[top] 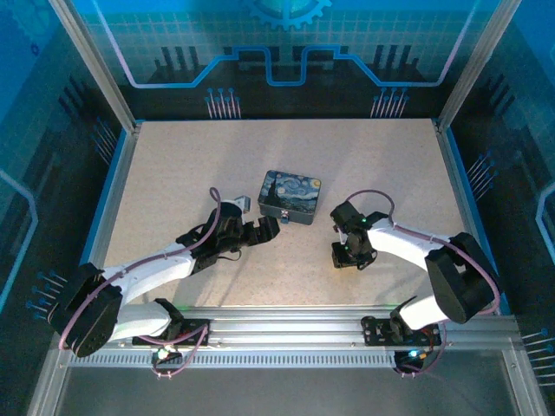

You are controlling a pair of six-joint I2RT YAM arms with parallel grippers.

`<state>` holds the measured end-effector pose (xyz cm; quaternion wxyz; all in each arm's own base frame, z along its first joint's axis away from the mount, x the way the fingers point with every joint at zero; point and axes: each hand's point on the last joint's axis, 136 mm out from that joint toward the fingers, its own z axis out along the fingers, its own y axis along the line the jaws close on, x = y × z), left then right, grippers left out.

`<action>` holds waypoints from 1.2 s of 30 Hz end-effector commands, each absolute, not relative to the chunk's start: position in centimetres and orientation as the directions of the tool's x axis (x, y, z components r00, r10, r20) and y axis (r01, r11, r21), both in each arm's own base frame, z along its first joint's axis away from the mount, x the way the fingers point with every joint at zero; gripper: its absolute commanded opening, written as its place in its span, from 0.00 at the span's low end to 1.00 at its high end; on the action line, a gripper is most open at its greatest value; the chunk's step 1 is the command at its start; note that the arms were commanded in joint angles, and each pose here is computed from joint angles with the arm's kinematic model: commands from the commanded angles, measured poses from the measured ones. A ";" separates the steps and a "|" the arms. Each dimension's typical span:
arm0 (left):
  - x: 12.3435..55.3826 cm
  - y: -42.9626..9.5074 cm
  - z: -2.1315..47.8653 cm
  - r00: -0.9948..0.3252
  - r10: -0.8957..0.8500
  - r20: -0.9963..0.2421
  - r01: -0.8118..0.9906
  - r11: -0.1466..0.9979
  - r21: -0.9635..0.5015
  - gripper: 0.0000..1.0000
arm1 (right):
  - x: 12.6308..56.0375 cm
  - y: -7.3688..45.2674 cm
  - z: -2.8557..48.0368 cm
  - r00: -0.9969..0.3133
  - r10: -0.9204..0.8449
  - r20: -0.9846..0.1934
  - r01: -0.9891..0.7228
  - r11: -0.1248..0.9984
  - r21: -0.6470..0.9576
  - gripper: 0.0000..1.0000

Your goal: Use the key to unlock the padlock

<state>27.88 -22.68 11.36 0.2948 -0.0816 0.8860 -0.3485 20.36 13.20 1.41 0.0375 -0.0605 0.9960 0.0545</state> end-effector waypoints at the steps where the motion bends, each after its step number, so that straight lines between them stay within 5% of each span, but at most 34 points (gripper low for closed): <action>1: 28.1 -22.9 12.1 -0.809 -0.353 -0.470 0.078 0.728 -0.681 0.94 | 19.7 13.3 1.4 -0.994 -0.094 -0.050 -0.100 0.987 0.130 0.27; 23: 28.2 -23.1 12.2 -0.813 -0.355 -0.462 0.076 0.721 -0.689 0.93 | 19.3 12.8 1.5 -0.994 -0.089 -0.057 -0.096 0.988 0.121 0.03; 36: 28.7 -23.2 13.9 -0.804 -0.479 -0.353 0.021 0.569 -0.822 0.93 | 22.0 16.5 4.6 -0.961 -0.067 -0.269 -0.156 0.932 0.327 0.00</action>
